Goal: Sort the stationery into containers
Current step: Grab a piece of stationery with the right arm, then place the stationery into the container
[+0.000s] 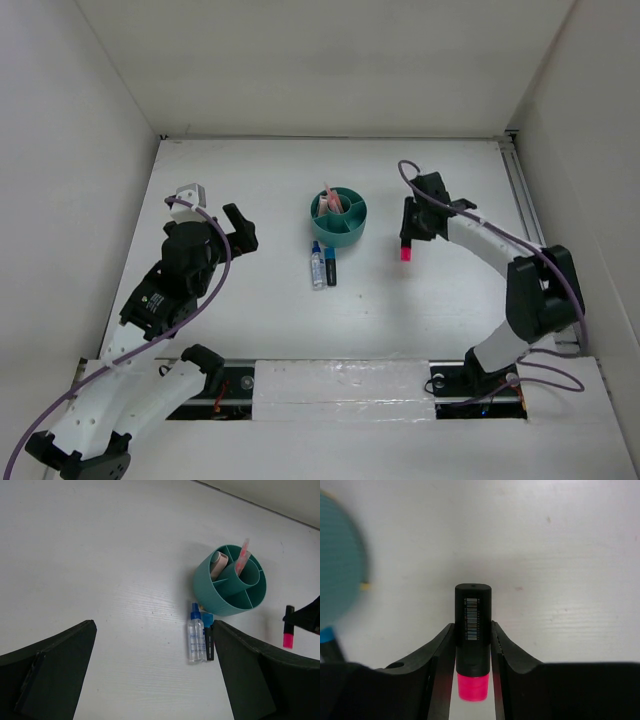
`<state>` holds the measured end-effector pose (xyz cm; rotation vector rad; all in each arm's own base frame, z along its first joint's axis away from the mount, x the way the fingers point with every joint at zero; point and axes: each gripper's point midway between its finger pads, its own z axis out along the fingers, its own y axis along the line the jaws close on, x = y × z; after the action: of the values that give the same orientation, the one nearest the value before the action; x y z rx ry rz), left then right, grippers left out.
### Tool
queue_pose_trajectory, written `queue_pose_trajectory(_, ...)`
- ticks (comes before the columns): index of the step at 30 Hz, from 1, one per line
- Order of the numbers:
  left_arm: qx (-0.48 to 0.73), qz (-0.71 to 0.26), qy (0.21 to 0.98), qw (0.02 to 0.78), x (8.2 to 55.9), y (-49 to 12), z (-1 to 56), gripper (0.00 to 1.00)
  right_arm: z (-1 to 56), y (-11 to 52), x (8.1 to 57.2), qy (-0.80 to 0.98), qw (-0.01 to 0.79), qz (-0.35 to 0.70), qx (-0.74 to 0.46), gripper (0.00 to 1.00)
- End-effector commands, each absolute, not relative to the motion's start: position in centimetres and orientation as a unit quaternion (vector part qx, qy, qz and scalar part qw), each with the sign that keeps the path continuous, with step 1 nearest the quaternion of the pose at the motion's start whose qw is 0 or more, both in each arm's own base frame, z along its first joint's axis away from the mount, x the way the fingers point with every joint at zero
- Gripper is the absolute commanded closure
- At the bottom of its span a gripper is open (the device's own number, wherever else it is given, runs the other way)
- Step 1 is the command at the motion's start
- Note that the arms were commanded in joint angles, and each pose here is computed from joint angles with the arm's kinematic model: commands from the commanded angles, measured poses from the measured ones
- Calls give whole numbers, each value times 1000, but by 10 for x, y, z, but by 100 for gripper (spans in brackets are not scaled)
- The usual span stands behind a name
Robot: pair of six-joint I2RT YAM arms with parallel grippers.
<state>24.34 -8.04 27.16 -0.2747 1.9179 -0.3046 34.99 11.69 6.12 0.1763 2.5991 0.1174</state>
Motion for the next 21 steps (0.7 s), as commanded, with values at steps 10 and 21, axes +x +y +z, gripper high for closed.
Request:
queue_pose_trajectory(10, -122, -128, 804, 568, 247, -79, 276, 0, 276, 215, 426, 772, 564, 291, -35, 100)
queue_pose_trajectory(21, -120, -131, 805, 566, 249, -82, 276, 0, 303, 263, 430, 660, 627, 398, -112, 100)
